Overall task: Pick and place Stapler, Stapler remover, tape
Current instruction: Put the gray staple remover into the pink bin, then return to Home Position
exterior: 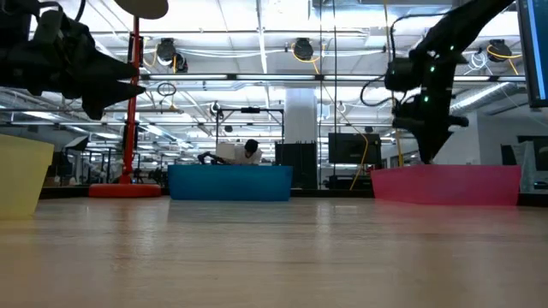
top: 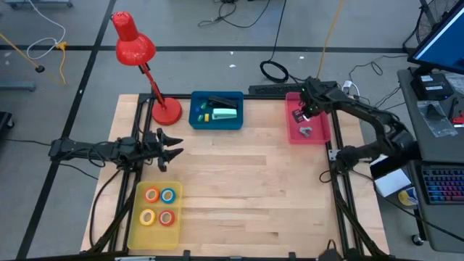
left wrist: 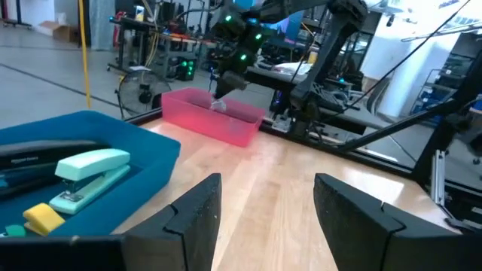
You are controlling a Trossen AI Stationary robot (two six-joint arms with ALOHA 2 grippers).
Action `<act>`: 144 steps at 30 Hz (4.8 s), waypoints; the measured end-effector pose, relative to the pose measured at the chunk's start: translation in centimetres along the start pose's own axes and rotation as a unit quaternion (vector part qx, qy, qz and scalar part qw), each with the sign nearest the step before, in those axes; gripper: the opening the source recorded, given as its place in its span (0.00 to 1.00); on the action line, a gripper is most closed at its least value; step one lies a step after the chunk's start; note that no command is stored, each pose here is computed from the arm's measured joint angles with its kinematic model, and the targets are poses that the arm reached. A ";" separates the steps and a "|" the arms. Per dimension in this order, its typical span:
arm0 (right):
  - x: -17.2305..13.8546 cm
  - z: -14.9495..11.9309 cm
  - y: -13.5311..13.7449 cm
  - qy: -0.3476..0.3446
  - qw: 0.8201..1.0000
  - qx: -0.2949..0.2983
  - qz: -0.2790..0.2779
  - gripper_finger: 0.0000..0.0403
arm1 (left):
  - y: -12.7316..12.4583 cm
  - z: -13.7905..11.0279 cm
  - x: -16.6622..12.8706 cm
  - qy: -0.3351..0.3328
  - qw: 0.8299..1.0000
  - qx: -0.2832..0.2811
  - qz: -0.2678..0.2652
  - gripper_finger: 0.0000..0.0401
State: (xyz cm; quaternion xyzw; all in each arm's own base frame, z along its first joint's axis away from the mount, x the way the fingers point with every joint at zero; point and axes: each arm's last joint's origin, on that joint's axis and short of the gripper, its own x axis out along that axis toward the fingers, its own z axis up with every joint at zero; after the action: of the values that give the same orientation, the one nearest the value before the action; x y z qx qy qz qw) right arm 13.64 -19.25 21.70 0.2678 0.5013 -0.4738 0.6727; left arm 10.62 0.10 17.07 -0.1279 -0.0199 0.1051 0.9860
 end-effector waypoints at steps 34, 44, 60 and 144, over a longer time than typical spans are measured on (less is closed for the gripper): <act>-8.7 -1.6 1.9 -0.205 0.958 -0.017 0.200 0.19 | -0.3 0.3 0.0 -0.005 0.999 -0.018 -0.038 0.53; -14.6 -7.1 4.7 -0.294 0.880 -0.083 0.364 0.18 | -0.7 0.3 -0.1 0.005 0.994 0.021 -0.109 0.53; -7.7 -14.1 5.6 -0.343 0.819 -0.068 0.455 0.17 | -0.8 0.1 -0.1 0.019 0.992 0.017 -0.125 0.53; -3.3 -18.2 2.8 -0.438 0.780 -0.203 0.398 0.18 | -1.0 0.3 -0.2 0.004 0.986 0.056 -0.155 0.53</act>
State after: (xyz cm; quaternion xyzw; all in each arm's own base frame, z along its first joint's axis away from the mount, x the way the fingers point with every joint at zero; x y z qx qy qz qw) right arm 8.38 -1.63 17.96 0.0641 0.0862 -0.1179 0.9872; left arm 10.64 -0.79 17.61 -0.0682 -0.0299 -0.0486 0.9960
